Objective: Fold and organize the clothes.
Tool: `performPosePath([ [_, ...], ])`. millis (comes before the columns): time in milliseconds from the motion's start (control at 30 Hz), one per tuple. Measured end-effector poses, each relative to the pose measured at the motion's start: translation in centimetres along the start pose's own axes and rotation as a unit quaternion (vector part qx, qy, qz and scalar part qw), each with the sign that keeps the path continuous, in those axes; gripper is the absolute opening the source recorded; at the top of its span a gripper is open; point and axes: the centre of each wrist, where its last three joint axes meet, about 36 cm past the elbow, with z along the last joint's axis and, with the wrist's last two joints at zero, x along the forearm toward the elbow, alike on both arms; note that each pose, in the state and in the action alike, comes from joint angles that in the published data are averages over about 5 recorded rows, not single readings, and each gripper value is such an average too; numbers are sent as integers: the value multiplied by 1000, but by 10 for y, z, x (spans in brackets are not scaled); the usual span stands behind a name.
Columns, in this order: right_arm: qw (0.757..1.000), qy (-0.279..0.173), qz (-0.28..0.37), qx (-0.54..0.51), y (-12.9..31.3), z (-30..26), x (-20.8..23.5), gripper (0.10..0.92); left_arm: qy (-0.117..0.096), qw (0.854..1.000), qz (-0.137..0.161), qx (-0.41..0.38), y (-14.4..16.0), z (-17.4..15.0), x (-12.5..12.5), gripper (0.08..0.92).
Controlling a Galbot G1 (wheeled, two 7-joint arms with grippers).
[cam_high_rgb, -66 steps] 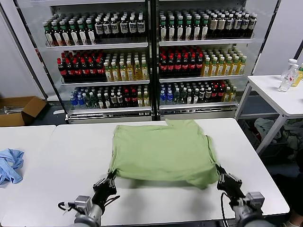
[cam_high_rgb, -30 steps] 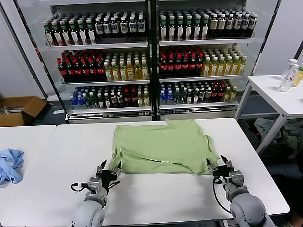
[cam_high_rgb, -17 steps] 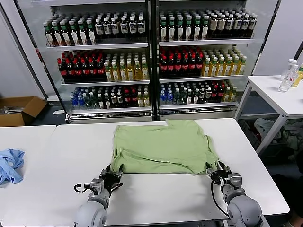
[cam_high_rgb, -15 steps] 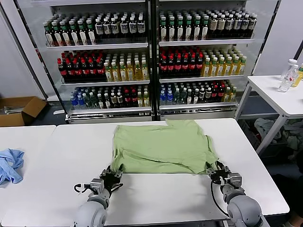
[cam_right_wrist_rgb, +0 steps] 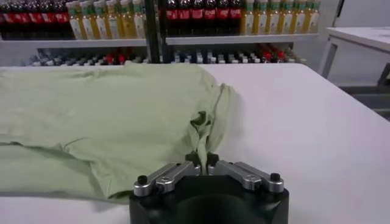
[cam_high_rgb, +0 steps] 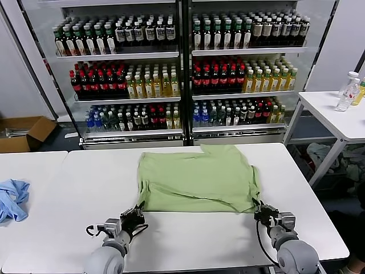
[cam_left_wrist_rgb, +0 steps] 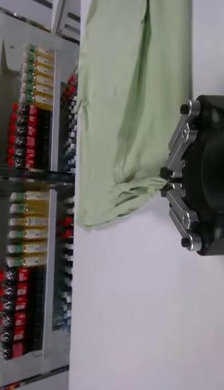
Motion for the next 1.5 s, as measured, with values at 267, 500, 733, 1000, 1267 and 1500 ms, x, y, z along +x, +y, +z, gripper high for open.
performPosePath([
  [267,1000,-2,5,7,11,15,46,143,3,1000,3,0,0,3,36,91],
  [500,1000,3,14,23,25,24,90,170,5,1000,-5,-16,-7,8,86,91],
  [733,999,-22,24,43,32,13,119,364,24,999,-12,-30,-14,11,133,107],
  [1000,996,-64,35,46,31,-9,121,589,14,999,-18,-40,-13,1,154,324],
  [1267,996,-83,26,17,28,-41,69,790,-19,999,-16,-34,-5,-14,128,558],
  [1500,996,-84,4,0,35,-77,-3,822,-35,998,-22,-43,8,-29,63,755],
])
